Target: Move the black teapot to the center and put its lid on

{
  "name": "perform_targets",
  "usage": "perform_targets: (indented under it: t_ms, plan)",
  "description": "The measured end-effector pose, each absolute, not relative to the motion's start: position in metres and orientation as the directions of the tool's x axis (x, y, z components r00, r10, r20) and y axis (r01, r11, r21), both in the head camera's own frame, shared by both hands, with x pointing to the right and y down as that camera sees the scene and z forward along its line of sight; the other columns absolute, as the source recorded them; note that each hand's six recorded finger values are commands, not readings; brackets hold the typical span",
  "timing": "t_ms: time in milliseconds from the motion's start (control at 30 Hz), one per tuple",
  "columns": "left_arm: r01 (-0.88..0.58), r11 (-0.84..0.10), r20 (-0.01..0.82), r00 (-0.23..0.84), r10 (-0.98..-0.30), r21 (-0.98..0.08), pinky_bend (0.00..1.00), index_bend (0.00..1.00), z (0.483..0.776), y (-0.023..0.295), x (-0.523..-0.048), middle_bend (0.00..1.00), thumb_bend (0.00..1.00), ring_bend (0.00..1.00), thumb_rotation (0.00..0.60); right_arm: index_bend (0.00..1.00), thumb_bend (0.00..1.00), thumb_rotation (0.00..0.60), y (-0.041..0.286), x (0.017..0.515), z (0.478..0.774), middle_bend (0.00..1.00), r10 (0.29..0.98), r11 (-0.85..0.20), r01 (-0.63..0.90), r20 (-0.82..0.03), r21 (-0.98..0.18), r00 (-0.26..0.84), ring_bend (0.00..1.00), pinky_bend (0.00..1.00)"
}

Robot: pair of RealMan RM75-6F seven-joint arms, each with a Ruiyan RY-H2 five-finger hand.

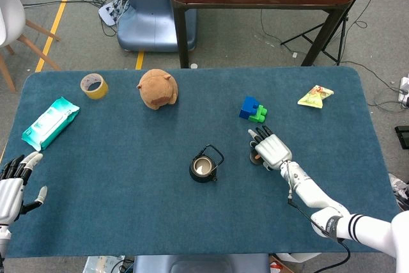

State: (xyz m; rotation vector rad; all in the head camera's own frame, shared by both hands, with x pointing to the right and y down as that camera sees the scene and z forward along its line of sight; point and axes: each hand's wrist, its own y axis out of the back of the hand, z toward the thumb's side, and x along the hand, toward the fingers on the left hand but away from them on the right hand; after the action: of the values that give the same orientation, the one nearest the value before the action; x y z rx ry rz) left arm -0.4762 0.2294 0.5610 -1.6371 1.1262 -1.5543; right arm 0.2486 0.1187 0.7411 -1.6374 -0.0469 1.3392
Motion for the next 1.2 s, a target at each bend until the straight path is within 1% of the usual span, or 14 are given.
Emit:
perform_targets:
  t_ms: [467, 667, 833, 1000, 1200]
  plan:
    - [-0.174, -0.453, 0.467, -0.053, -0.882, -0.874, 0.03, 0.12, 0.562, 0.230, -0.478, 0.09, 0.38, 0.01, 0.600, 0.30, 0.27, 0.600, 0.123, 0.242, 0.745, 0.06, 0.547, -0.529, -0.515, -0.735, -0.675, 0.401, 0.00, 0.00]
    - [-0.175, -0.452, 0.467, -0.056, -0.882, -0.875, 0.03, 0.12, 0.562, 0.231, -0.479, 0.09, 0.38, 0.01, 0.600, 0.33, 0.27, 0.600, 0.123, 0.243, 0.746, 0.08, 0.548, -0.529, -0.514, -0.735, -0.675, 0.400, 0.00, 0.00]
    - [-0.177, -0.451, 0.467, -0.057, -0.883, -0.875, 0.03, 0.12, 0.562, 0.231, -0.479, 0.09, 0.38, 0.01, 0.600, 0.39, 0.29, 0.600, 0.123, 0.241, 0.746, 0.11, 0.551, -0.527, -0.511, -0.731, -0.679, 0.403, 0.00, 0.00]
    - [-0.176, -0.451, 0.467, -0.056, -0.883, -0.875, 0.03, 0.12, 0.562, 0.231, -0.480, 0.09, 0.38, 0.01, 0.600, 0.42, 0.29, 0.600, 0.121, 0.236, 0.741, 0.14, 0.555, -0.528, -0.489, -0.718, -0.694, 0.420, 0.00, 0.00]
    - [-0.172, -0.452, 0.466, -0.051, -0.883, -0.875, 0.03, 0.12, 0.562, 0.230, -0.478, 0.09, 0.38, 0.01, 0.600, 0.43, 0.29, 0.600, 0.118, 0.221, 0.723, 0.14, 0.548, -0.533, -0.448, -0.696, -0.718, 0.464, 0.00, 0.00]
